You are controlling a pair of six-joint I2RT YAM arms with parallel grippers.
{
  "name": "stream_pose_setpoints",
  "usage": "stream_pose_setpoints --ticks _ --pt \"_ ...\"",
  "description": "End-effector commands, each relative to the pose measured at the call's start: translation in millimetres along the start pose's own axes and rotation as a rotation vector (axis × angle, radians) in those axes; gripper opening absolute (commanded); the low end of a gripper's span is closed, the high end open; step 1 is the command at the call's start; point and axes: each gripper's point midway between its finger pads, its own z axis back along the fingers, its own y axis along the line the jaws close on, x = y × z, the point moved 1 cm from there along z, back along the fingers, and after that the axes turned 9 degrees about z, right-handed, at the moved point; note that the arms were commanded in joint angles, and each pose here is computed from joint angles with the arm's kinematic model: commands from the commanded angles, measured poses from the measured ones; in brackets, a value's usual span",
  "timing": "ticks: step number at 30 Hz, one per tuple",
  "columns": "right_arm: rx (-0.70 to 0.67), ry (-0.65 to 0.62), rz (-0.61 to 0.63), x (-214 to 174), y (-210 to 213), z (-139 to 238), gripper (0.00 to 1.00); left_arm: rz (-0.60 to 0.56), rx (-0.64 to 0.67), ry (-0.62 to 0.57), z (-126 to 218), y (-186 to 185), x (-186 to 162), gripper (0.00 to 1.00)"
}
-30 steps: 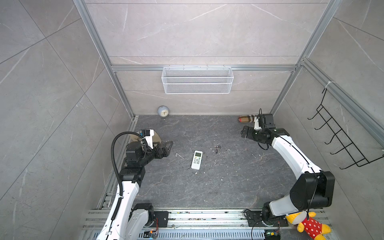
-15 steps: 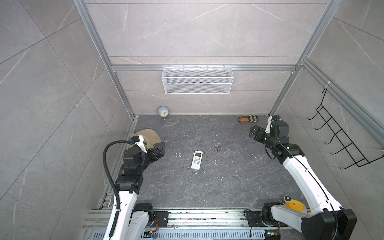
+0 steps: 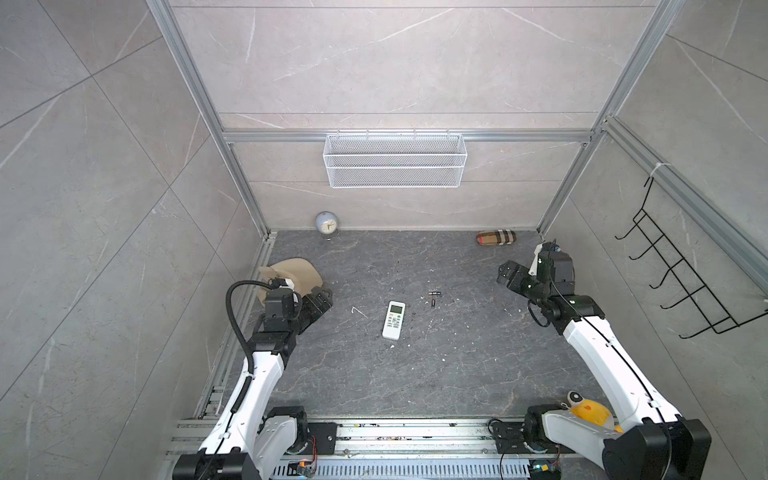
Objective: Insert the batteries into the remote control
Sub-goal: 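Raise both arms and swing the grippers toward the table centre, then reach the left gripper to the white remote and grasp its lower end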
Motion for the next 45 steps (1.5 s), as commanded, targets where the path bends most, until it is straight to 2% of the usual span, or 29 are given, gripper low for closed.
stream_pose_setpoints --ticks 1,4,6,9,13,15,23,28,34,38,45 --pt "0.18 0.007 0.038 -13.3 26.7 8.4 0.99 0.03 0.032 -0.07 -4.5 -1.8 0.1 1.0" --pt "0.187 -0.001 0.02 -22.7 26.1 13.3 0.99 -0.085 0.115 -0.035 -8.9 -5.2 -14.2 1.0" --pt "0.124 0.009 -0.021 -34.8 13.3 10.1 0.99 -0.227 0.2 -0.015 -9.2 -11.6 -21.8 1.0" --pt "0.07 0.053 -0.006 -58.0 -1.1 -0.8 0.99 -0.433 0.287 -0.076 -3.9 -28.0 -32.0 1.0" --pt "0.12 0.146 0.003 -77.9 5.8 -1.9 0.99 -0.478 0.234 0.002 -25.1 -46.1 -59.4 1.0" --pt "0.168 0.171 -0.001 -84.8 12.4 -1.7 0.99 -0.558 0.232 0.035 -37.5 -59.7 -80.8 1.0" --pt "0.291 0.189 0.031 -95.8 28.6 7.0 0.99 -0.81 0.267 0.143 -78.1 -87.0 -150.9 0.97" --pt "0.311 0.207 0.053 -100.5 31.0 7.7 0.99 -0.954 0.367 0.252 -100.1 -84.0 -183.3 0.94" --pt "0.362 0.224 0.058 -104.7 38.2 6.5 0.99 -0.985 0.388 0.409 -115.6 -72.1 -211.7 0.89" --pt "0.353 0.214 0.056 -104.5 36.6 4.0 0.99 -0.981 0.376 0.418 -120.9 -69.3 -215.5 0.87" --pt "0.362 0.225 0.047 -111.2 36.5 -5.1 0.99 -0.979 0.434 0.429 -128.7 -57.8 -214.7 0.84"
